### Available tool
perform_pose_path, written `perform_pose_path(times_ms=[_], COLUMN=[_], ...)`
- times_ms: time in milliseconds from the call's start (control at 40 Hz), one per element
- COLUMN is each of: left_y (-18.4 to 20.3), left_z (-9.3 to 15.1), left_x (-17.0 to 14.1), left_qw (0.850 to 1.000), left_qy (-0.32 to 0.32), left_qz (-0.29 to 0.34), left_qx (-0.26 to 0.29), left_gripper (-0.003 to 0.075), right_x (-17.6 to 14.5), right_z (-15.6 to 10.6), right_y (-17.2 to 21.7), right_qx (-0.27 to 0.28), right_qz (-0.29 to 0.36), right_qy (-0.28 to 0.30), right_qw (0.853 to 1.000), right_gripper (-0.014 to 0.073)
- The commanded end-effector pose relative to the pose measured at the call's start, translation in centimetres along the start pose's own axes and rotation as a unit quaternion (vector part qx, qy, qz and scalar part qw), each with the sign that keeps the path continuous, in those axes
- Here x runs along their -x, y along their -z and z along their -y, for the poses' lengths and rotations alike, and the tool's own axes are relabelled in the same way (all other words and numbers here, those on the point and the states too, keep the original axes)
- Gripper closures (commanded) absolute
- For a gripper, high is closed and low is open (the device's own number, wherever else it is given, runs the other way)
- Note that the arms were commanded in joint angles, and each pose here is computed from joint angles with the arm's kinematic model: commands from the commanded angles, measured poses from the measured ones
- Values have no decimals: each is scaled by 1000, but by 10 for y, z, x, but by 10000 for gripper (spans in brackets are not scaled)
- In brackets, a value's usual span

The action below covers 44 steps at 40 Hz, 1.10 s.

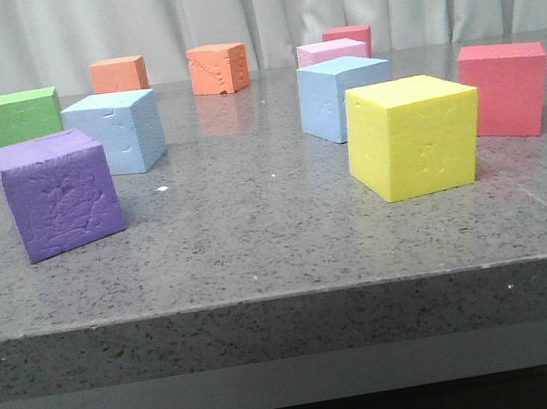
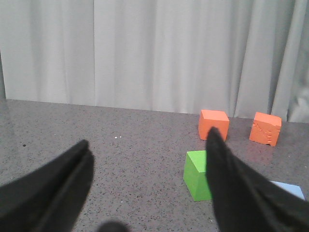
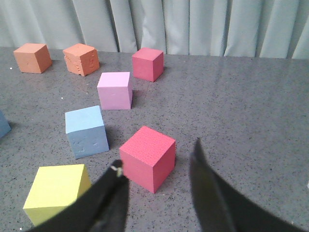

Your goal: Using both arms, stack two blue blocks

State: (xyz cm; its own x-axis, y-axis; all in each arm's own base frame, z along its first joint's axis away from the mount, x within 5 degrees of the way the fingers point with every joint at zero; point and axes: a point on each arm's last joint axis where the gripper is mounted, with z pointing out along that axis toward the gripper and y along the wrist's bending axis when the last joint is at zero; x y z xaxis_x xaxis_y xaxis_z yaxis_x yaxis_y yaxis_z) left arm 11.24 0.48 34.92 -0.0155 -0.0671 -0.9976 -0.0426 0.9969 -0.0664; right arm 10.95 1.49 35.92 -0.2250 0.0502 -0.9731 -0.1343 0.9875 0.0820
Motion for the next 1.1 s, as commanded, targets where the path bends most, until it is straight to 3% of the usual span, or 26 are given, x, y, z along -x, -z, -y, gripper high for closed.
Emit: perform_pose_path(times_ms=[0, 50, 425, 826, 1076], left_y=[0, 0, 0, 0, 0], left_z=[1, 1, 1, 1, 1], left_x=[20, 20, 20, 20, 20], left_qw=[998, 998, 998, 998, 998], left_qy=[1, 1, 1, 1, 1], left_qz=[56, 56, 56, 56, 56], left_qx=[-1, -1, -1, -1, -1], left_gripper=[54, 62, 62, 62, 62], right_x=[19, 19, 19, 52, 67], right_z=[1, 1, 2, 2, -40], right_y=[3, 3, -12, -116, -185], right_qx=[-8, -8, -10, 5, 76], right_qz=[58, 58, 33, -90, -150], right_qy=[7, 7, 4, 1, 33], right_qw=[998, 998, 999, 996, 985], right_gripper=[-17, -69, -58, -58, -58])
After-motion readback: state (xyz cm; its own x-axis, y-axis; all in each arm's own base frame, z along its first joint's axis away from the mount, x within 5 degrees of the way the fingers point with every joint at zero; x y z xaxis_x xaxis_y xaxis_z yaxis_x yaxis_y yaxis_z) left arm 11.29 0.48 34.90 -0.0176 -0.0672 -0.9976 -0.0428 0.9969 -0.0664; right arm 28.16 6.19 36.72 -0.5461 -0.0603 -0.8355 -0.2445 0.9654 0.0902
